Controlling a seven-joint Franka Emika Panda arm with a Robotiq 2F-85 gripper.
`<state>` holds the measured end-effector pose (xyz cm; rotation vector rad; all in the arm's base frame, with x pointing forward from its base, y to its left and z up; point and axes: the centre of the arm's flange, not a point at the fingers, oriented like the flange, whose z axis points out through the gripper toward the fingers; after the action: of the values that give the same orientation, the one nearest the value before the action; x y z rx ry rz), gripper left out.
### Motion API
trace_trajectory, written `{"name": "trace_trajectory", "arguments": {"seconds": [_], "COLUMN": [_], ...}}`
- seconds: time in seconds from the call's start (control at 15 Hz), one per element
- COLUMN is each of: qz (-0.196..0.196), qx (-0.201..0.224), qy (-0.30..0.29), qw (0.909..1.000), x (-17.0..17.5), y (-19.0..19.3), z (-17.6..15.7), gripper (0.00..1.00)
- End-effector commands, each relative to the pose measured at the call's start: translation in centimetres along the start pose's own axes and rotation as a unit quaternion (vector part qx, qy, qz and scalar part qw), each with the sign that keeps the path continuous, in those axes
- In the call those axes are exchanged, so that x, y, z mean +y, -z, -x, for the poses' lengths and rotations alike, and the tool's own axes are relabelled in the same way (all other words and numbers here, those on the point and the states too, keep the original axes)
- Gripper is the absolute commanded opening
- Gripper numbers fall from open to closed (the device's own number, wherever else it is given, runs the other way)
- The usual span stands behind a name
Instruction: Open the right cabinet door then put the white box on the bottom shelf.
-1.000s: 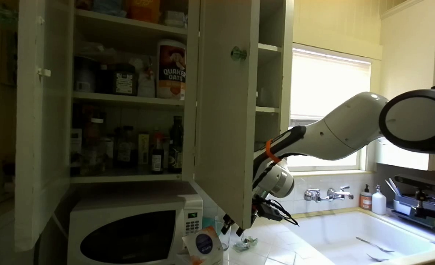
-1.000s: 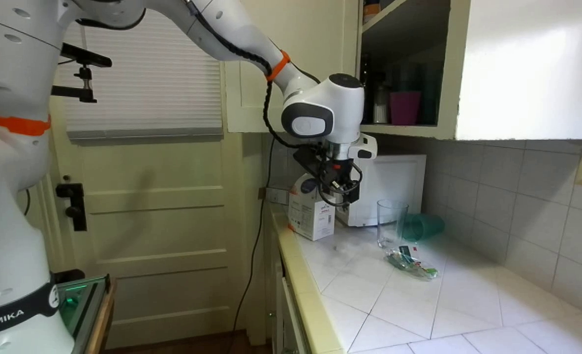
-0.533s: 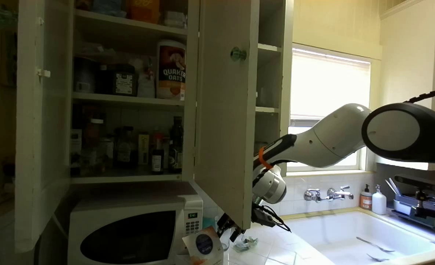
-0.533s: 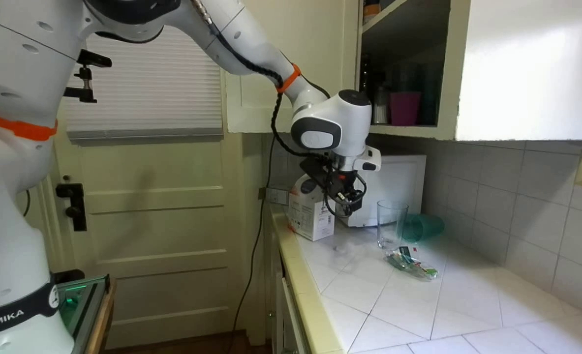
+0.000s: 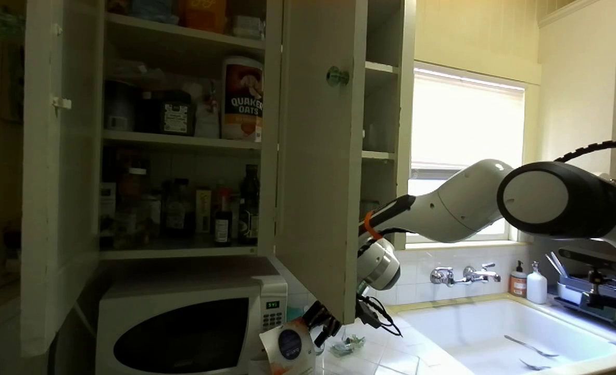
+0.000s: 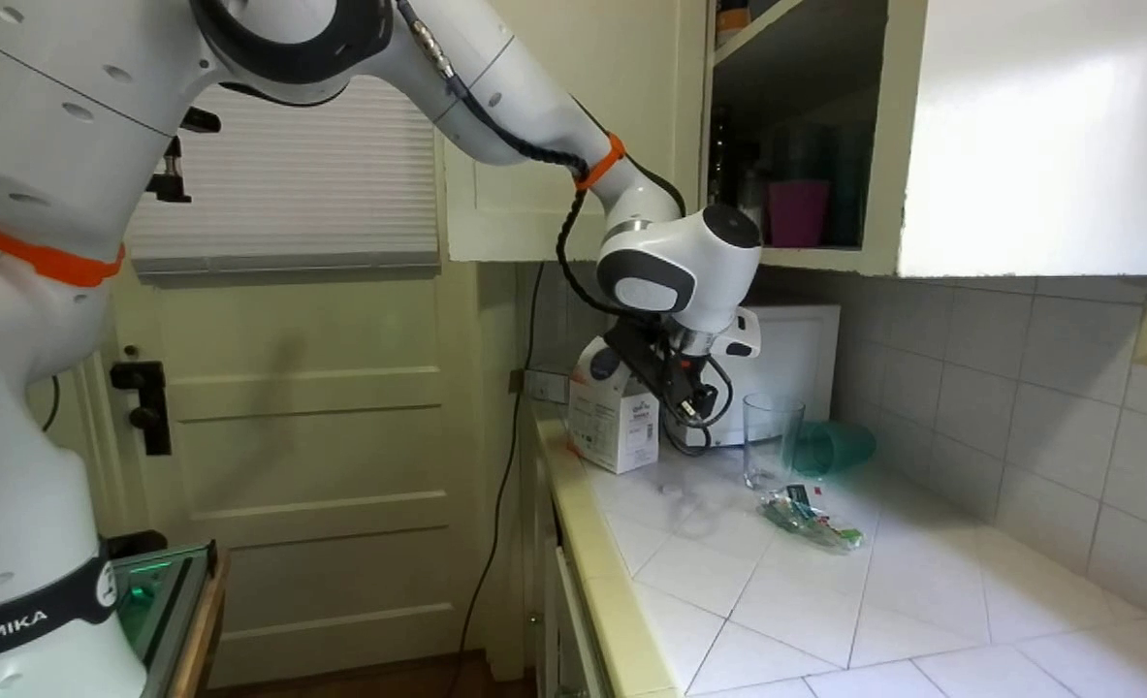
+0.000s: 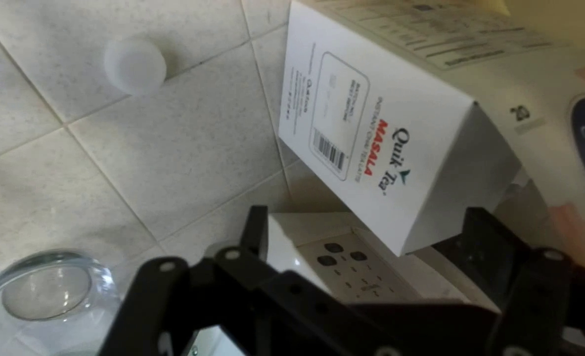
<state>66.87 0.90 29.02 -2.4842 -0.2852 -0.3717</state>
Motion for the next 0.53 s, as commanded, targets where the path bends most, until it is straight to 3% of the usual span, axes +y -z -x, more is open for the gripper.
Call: {"name": "trace_trajectory", "arguments": {"seconds": [0.0,0.2,0.33,0.47], "qz": [-0.067,-0.118,-0.117,-0.088], "qx": [-0.036,-0.067,-0.077,-0.073], "qy": [0.002,0.016,0.007,-0.008], "qw": [0.9971,0.9906,0.9901,0.9934], "x": [1.1,1.31,1.28,1.35], "y": [-0.57,-0.81,-1.03,-1.19], "z": [-0.58,-0.51,-0.44,-0.56], "gripper": [1.0,1.0,1.0,1.0]}}
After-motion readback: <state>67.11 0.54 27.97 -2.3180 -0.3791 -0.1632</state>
